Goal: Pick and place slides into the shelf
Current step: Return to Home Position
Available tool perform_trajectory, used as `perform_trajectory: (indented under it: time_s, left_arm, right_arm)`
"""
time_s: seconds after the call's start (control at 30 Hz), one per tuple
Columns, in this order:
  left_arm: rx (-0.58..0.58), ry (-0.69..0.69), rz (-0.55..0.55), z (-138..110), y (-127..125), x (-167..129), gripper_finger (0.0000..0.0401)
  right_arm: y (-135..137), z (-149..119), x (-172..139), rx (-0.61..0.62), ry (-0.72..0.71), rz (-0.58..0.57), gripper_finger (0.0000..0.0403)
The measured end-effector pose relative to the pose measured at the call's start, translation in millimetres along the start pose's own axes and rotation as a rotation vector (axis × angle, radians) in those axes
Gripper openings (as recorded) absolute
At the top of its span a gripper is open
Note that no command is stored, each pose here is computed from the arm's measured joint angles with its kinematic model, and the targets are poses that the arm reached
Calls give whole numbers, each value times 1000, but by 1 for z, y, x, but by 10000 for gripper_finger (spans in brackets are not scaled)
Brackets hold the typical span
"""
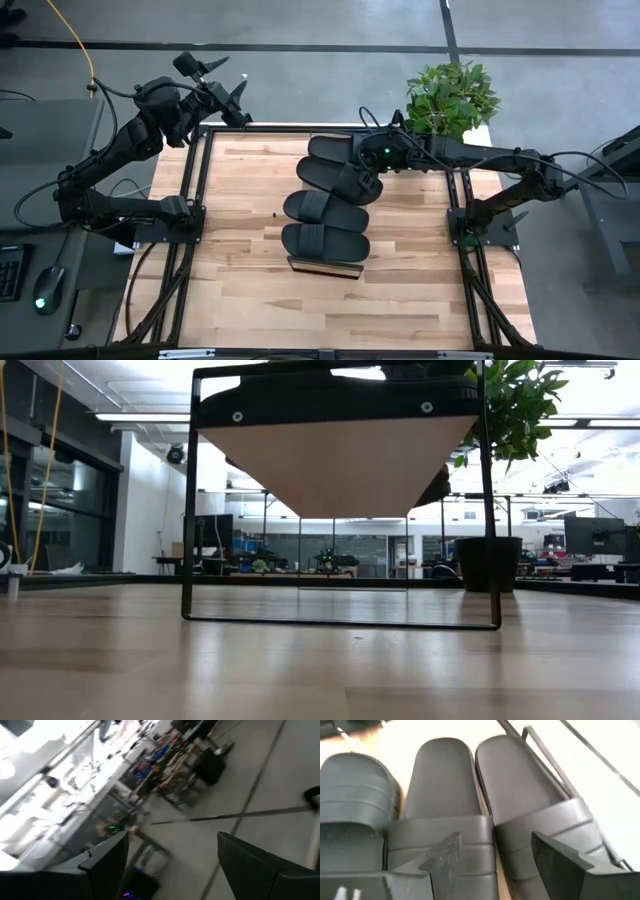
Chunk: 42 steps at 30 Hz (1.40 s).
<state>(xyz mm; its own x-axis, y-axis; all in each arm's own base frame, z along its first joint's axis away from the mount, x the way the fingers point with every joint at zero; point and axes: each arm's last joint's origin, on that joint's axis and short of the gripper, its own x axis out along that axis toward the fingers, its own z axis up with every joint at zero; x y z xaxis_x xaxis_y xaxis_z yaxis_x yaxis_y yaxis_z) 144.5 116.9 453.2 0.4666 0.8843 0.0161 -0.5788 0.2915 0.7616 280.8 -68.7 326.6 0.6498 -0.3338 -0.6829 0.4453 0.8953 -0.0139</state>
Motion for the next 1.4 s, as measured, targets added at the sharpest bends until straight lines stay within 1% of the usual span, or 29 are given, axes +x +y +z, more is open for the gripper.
perform_trajectory:
  time_s: [0.17, 0.27, 0.4, 0.5, 0.6, 0.73, 0.8, 0.87, 0.97, 1.1, 1.23, 1.33, 1.4]
  left_arm:
    - [-108, -24, -114, -2, -7, 0, 287]
    - [-188, -32, -208, -4, -12, -1, 287]
    - [-303, -33, -355, -7, -20, -3, 287]
    - [-409, -30, -468, -8, -25, -5, 287]
    - [-490, -54, -606, -8, -29, -8, 287]
    - [-561, -121, -803, -6, -34, -12, 287]
    - [-584, -146, -872, -5, -35, -14, 287]
    - [-591, -139, -926, -6, -37, -15, 287]
    - [-606, -115, -966, -8, -39, -17, 287]
    - [-602, -80, -952, -9, -41, -15, 287]
    - [-653, -6, -965, -12, -44, -14, 287]
    - [-666, 21, -1008, -13, -47, -15, 287]
    - [-668, -2, -1073, -12, -48, -17, 287]
  right_arm:
    - [1, 7, -6, -32, -80, 33, 231]
    - [3, 12, -8, -32, -132, 88, 231]
    - [4, 19, -11, -24, -201, 125, 231]
    - [5, 23, -12, -16, -241, 131, 231]
    - [5, 24, -12, 17, -253, 123, 231]
    - [5, 24, -12, 36, -250, 126, 231]
    - [5, 24, -12, 36, -249, 126, 231]
    - [5, 24, -12, 37, -251, 126, 231]
    - [5, 24, -12, 56, -248, 128, 231]
    - [5, 24, -12, 119, -244, 136, 231]
    - [5, 23, -12, 143, -235, 138, 231]
    - [5, 23, -12, 140, -234, 144, 231]
    - [6, 23, -12, 139, -235, 146, 231]
